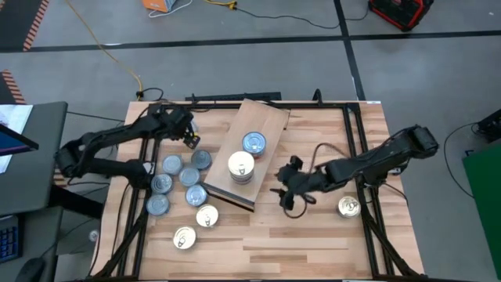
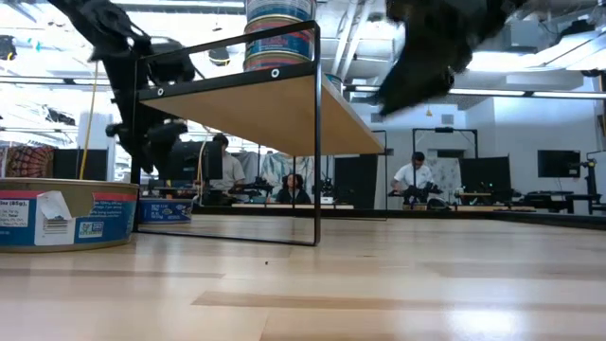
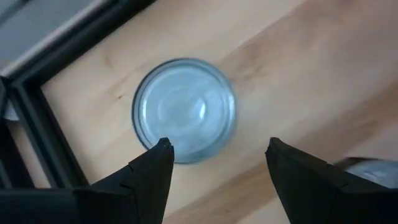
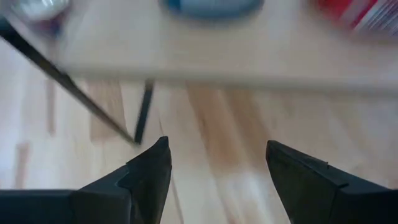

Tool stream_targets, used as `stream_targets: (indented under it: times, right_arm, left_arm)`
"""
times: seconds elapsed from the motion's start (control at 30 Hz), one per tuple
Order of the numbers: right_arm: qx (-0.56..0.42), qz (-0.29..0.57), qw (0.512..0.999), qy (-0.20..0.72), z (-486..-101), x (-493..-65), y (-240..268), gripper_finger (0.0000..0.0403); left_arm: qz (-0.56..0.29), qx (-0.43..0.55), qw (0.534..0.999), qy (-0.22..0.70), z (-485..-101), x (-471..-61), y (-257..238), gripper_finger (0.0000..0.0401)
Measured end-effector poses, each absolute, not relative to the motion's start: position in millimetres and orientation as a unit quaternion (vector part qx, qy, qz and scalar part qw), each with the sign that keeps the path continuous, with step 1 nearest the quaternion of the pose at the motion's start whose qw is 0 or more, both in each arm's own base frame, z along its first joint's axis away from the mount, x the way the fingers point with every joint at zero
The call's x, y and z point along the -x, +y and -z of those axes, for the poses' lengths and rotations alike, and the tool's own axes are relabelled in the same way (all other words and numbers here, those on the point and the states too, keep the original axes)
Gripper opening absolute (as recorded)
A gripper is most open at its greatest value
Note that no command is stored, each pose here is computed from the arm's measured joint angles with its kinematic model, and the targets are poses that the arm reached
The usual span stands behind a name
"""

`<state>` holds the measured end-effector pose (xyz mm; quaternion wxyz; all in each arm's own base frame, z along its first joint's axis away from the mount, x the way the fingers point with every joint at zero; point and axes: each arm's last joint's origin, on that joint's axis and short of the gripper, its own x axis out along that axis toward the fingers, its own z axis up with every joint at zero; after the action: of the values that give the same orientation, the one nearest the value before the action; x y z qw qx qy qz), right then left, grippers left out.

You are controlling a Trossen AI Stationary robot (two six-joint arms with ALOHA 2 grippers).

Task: Stack canned seafood by type on shelf
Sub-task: Put the green white tuna can on the shelf

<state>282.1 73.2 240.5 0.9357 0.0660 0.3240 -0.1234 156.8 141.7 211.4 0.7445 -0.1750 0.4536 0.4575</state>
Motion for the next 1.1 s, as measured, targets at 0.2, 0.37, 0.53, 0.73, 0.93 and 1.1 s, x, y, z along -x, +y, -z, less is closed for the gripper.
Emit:
stream_targets:
  times: [0.2,0.37,0.53,0.73,0.93,1.1]
  right_arm:
    - [-0.049,0.134,0.961,0.236,-273.8,-274.0,66.0,0.0285]
    - [-0.034,0.139,0.958,0.250,-267.0,-276.9,67.4,0.0285]
    - [-0.029,0.149,0.952,0.265,-258.8,-282.0,63.8,0.0285]
    - [-0.031,0.152,0.952,0.263,-259.3,-282.2,62.5,0.0285]
    - [-0.032,0.152,0.952,0.262,-259.7,-282.1,62.4,0.0285]
    - [-0.031,0.152,0.952,0.264,-259.4,-281.8,62.7,0.0285]
  left_arm:
    - [-0.469,0.195,0.709,0.488,-195.0,-146.1,164.8,0.0244]
    - [-0.490,0.205,0.696,0.483,-188.7,-139.0,180.6,0.0244]
    - [-0.515,0.213,0.689,0.464,-187.4,-129.1,195.0,0.0244]
    - [-0.512,0.222,0.694,0.454,-187.6,-124.1,200.8,0.0244]
    - [-0.501,0.249,0.700,0.444,-183.1,-121.4,203.4,0.0224]
    - [-0.486,0.260,0.706,0.444,-176.7,-120.1,200.6,0.0184]
